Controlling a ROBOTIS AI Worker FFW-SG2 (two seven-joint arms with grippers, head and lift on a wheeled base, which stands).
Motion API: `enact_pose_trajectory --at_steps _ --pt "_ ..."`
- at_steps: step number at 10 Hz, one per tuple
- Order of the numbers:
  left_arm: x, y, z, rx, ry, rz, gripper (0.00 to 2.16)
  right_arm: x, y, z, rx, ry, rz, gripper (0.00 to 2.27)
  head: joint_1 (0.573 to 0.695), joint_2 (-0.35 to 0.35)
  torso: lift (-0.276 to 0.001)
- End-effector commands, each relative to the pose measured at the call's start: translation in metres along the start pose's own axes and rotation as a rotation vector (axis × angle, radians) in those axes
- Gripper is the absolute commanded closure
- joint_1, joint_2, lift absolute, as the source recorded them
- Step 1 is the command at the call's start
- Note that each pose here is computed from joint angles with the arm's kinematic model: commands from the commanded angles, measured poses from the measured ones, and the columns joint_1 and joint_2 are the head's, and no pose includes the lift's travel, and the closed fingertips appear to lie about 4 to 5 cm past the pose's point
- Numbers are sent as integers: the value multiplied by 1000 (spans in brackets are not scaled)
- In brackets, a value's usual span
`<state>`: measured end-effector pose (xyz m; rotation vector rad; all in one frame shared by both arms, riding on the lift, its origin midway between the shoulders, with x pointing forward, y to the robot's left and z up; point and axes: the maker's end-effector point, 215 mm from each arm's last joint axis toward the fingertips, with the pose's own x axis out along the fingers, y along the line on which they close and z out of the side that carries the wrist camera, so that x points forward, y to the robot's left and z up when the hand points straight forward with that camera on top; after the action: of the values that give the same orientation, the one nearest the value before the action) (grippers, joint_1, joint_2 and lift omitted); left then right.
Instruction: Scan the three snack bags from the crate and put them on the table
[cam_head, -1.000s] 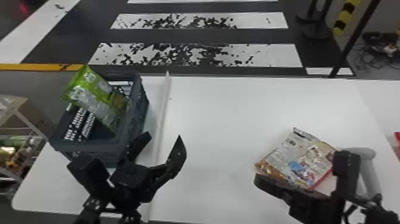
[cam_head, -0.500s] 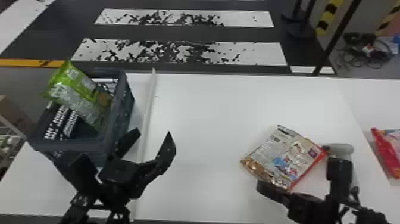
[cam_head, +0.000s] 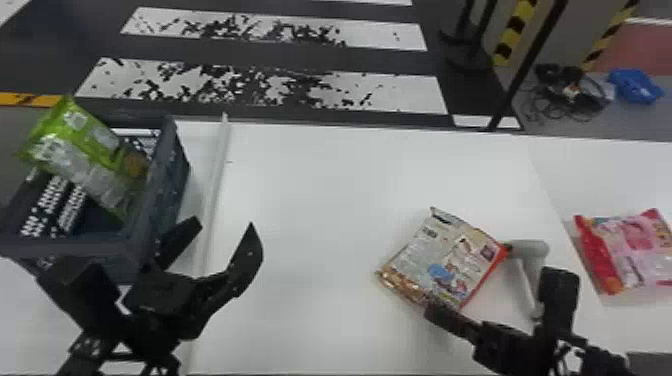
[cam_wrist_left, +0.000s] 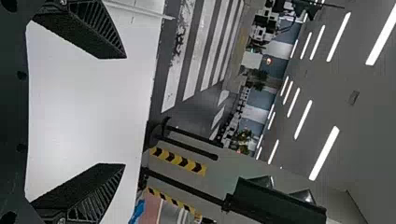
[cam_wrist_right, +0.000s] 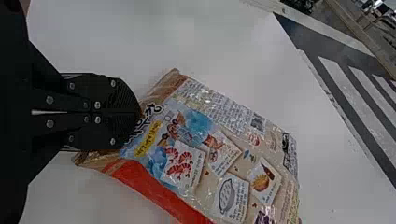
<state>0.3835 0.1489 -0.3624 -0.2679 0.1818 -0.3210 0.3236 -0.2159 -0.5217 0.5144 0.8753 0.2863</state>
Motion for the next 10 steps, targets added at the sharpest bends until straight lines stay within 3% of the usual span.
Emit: enact_pose_trajectory --at_steps 1,3,5,7,10 --pt "0 -2 0 -1 -1 -3 36 -7 -13 6 23 -19 -13 2047 695 -100 -94" --pt "-2 -2 3 0 -4 -3 36 -16 -22 6 57 -23 -19 2047 695 -136 -94" --pt "-2 -2 5 1 -7 -3 36 -30 -1 -1 128 -7 77 2047 695 -152 -94" --pt "-3 -3 5 2 -6 -4 36 -38 6 27 127 -51 90 2047 695 -139 -94" --pt "-9 2 3 5 -2 5 36 -46 -25 77 88 -126 -8 2047 695 -158 -94"
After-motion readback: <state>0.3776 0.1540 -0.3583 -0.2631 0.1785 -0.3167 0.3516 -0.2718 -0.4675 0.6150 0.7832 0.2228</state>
